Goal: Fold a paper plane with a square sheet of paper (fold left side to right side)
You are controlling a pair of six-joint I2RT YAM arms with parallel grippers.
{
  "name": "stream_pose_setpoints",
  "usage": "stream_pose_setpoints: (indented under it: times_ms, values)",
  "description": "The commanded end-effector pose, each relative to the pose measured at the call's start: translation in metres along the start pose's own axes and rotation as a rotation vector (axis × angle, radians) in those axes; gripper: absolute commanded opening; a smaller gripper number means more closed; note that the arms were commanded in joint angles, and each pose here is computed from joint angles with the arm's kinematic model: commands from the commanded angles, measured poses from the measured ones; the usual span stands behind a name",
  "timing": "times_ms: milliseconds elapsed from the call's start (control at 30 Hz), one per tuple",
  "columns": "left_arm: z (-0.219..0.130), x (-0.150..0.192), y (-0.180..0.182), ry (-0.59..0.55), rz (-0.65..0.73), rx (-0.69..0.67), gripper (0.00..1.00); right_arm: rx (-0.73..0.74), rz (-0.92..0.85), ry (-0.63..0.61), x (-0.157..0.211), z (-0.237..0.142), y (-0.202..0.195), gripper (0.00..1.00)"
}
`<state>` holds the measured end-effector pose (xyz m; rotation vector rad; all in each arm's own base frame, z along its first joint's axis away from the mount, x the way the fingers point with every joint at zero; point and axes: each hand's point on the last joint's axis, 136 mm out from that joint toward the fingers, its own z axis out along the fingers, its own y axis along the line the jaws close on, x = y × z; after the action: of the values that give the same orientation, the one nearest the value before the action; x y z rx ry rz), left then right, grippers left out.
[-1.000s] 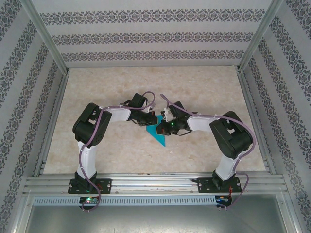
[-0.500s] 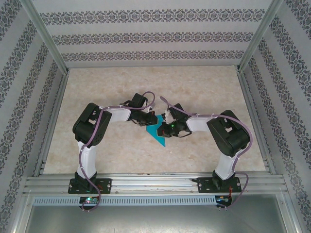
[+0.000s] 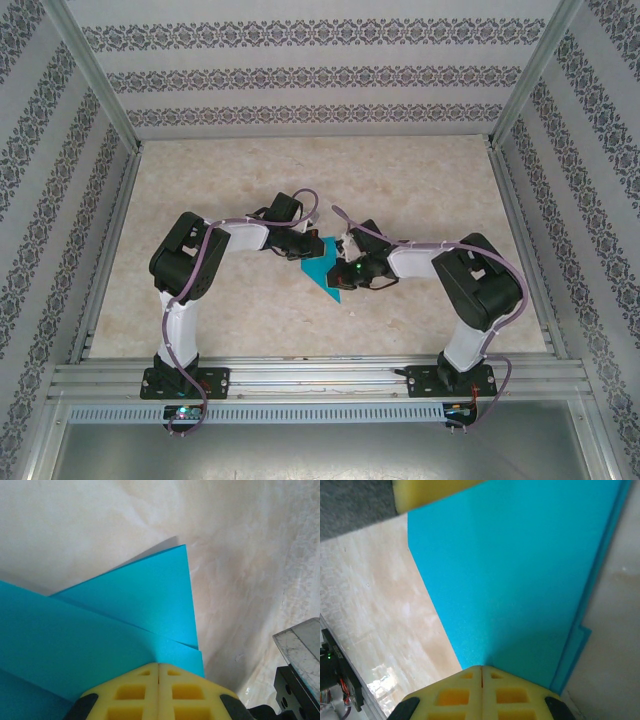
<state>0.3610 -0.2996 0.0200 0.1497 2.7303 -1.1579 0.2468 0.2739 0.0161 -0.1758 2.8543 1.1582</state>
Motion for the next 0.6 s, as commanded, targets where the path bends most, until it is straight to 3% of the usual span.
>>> stream_pose_setpoints:
  times_ms: [0, 567]
  values:
    - [0.007, 0.018, 0.052, 0.027, -0.087, -0.145, 0.00, 0.043, 0.051, 0.087, 0.032, 0.000, -0.012, 0.00]
    - [0.007, 0.017, 0.052, 0.026, -0.087, -0.141, 0.00, 0.077, 0.100, 0.152, 0.069, -0.005, -0.029, 0.00]
